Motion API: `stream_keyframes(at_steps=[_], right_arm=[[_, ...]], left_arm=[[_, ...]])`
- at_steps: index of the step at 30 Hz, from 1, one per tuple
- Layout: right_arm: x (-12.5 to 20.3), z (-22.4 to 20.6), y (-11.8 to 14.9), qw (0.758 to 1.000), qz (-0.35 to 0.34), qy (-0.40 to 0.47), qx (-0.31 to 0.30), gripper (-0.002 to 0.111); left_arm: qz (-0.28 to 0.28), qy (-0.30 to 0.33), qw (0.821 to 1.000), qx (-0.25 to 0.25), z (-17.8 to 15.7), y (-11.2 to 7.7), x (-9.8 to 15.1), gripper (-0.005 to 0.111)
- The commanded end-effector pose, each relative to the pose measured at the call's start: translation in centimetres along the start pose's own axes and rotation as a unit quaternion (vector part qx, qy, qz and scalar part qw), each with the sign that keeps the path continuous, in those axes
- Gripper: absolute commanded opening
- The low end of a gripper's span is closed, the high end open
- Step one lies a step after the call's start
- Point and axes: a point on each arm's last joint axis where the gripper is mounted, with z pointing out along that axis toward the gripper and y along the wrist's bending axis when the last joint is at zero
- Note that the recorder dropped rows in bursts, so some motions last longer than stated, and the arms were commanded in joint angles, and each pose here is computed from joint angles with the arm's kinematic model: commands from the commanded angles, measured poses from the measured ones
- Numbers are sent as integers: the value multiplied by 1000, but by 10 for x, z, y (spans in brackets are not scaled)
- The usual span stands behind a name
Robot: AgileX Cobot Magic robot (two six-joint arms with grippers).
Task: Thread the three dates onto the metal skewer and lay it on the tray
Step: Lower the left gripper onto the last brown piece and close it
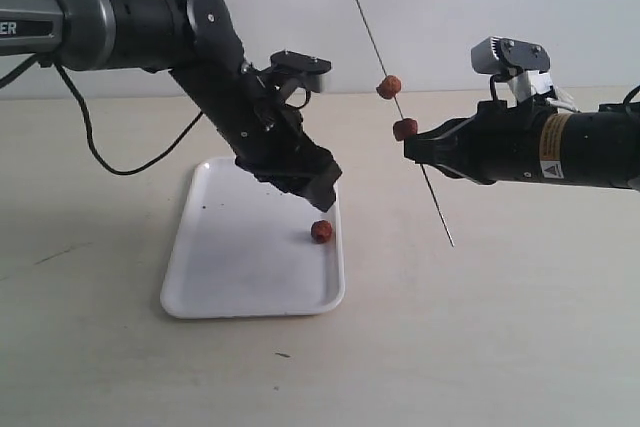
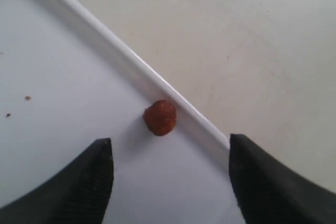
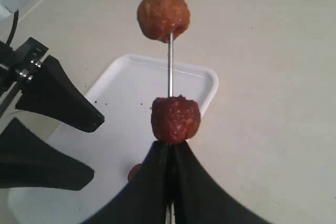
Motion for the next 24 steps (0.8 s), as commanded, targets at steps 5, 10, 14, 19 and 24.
stream_keyframes(at_steps=[5,10,14,19,24], right_arm=[[-3,-4,0,1000,1,-9,3,0],[-3,-4,0,1000,1,-9,3,0],[-3,-4,1,1000,2,-11,-2,0],[-4,-4,2,1000,0,-13,-7,0],[-4,-4,2,1000,0,-13,-7,0]], left_arm=[[-122,5,992,-25,30,-14,0,62],[-158,29,987,-27,55,-13,8,62],[-162,28,986,-31,56,-12,9,62],[-172,9,984,-37,56,-10,5,62],[-186,0,981,-48,56,-8,4,62]])
